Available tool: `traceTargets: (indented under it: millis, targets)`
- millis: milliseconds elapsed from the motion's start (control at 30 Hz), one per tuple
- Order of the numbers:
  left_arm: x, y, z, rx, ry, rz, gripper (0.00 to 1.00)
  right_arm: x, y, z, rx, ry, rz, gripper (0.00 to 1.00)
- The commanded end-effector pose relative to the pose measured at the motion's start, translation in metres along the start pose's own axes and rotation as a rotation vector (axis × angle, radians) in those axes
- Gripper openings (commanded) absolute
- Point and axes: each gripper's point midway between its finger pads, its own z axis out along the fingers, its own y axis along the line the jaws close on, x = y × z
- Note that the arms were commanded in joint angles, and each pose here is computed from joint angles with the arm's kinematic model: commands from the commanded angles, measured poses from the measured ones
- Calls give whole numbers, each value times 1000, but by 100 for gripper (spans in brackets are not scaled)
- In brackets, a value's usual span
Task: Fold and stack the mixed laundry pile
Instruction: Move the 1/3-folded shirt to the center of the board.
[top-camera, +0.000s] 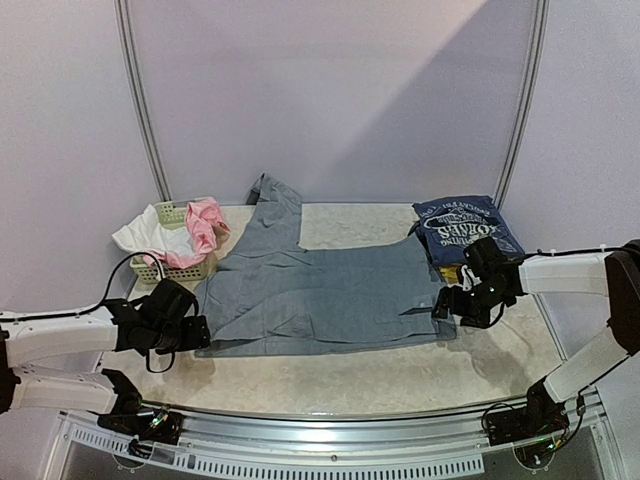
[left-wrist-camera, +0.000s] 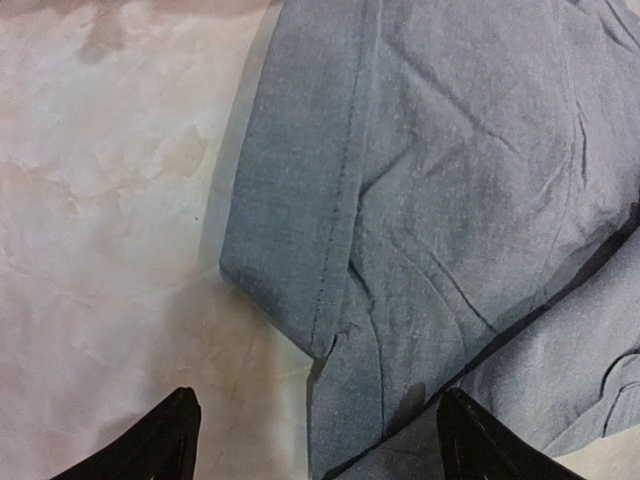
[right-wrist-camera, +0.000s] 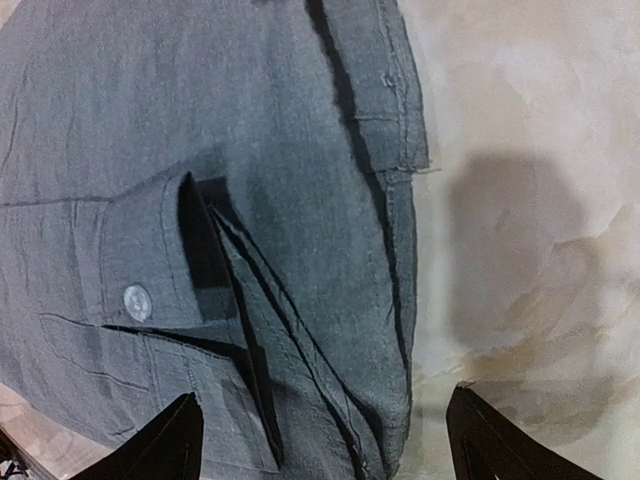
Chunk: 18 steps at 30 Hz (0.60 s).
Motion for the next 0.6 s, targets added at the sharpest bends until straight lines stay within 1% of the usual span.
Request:
traceTargets:
  millis: [0,133,200,233,267,300,400,500,567]
  targets:
    - [6,-7,10,30,33,-14,81,6,0,10,-20,29,7,83]
    - [10,-15,21,47,55,-14,76,10,3,15,-40,57,-4,72]
    - [12,-16,26,45,59,-10,69,11,5,17,-53,69,-8,69]
    - [12,-17,28,45,60,-5,63,12,5,19,-56,74,-9,66]
    - [13,-18,31,45,62,-2,56,12,7,19,-61,77,-11,61]
    - [13,-19,33,47,63,2,46,13,7,21,-64,82,-12,55]
    - [13,-23,36,60,66,7,22,13,9,22,-76,90,-15,33]
    - [11,-25,34,70,58,14,5,13,11,21,-80,92,-19,15]
    - [10,-24,31,64,56,22,0,13,11,20,-80,97,-22,5]
